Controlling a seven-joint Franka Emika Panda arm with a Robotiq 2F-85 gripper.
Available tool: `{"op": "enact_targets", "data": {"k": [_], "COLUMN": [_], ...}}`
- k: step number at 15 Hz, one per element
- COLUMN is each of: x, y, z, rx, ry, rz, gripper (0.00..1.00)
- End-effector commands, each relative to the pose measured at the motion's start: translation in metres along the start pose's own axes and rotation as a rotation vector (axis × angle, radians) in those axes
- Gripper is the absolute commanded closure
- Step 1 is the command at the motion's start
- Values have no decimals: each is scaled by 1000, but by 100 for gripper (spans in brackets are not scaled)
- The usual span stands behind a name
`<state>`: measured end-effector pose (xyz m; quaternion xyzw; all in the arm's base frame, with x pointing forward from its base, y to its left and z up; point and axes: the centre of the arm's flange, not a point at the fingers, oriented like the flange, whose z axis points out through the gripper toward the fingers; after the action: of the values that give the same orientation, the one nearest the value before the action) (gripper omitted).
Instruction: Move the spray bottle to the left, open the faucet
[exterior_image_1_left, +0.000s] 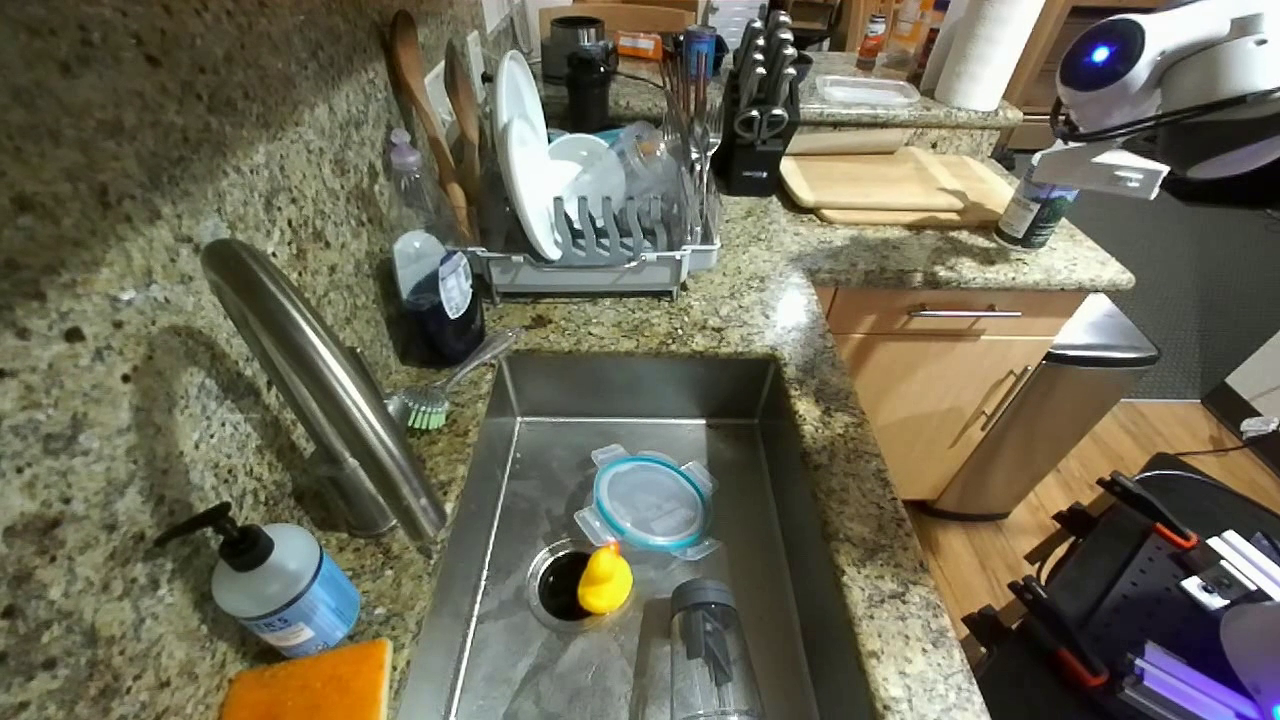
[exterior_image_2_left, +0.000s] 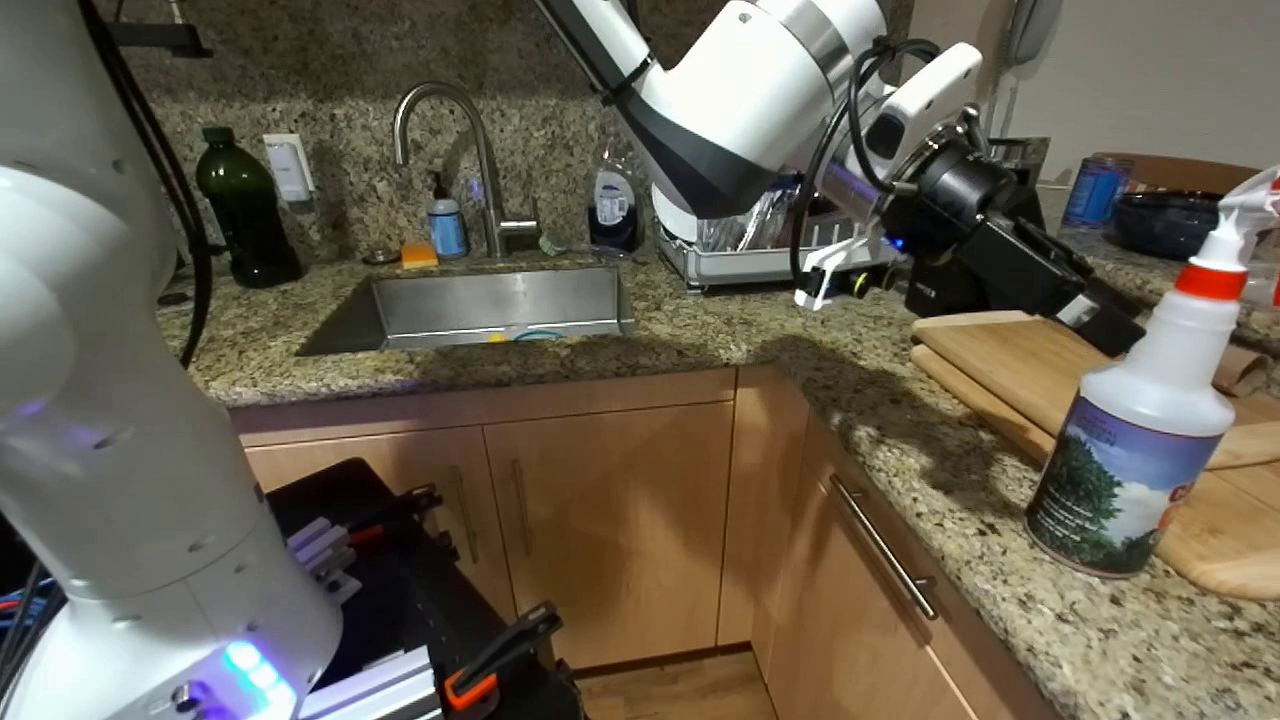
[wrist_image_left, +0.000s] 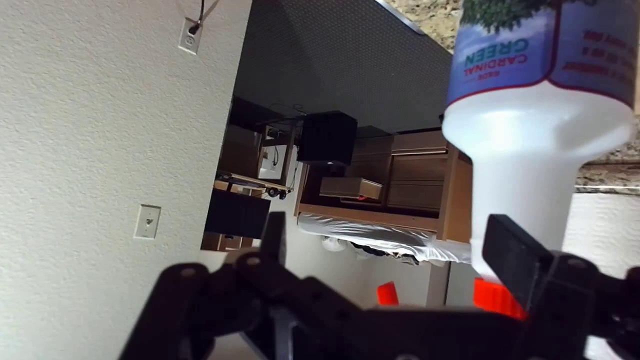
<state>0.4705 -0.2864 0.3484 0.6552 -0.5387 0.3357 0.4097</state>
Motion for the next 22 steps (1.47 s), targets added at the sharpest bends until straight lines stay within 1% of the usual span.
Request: {"op": "enact_targets", "data": {"k": [1,2,4,5,6,8,9,10,11,12,14,16,18,19,20,21,22], "x": [10,13,16,16,17,18,17,17,11,14,18,16,16,16,16,19,22], "y": [-10,-11,-13,-15,-16,-22,-23,-24,-13,-14,-16,-17,-17,-15,-14,-14,-12], "z": [6,10,23,34,45,63,66,67,52,56,58,58,57,56,53,50,47], "rx": [39,39,-4,-10,-15,35,71,93,54,68,79,65,72,66,44,35,72], "ry": [18,26,65,55,39,-111,-159,-190,-125,-144,-151,-157,-172,-186,-219,-280,-318], "rz": [18,19,28,26,29,48,48,41,61,65,65,63,48,35,13,-32,-47], "gripper": [0,0,0,0,0,0,0,0,0,0,0,0,0,0,0,0,0]}}
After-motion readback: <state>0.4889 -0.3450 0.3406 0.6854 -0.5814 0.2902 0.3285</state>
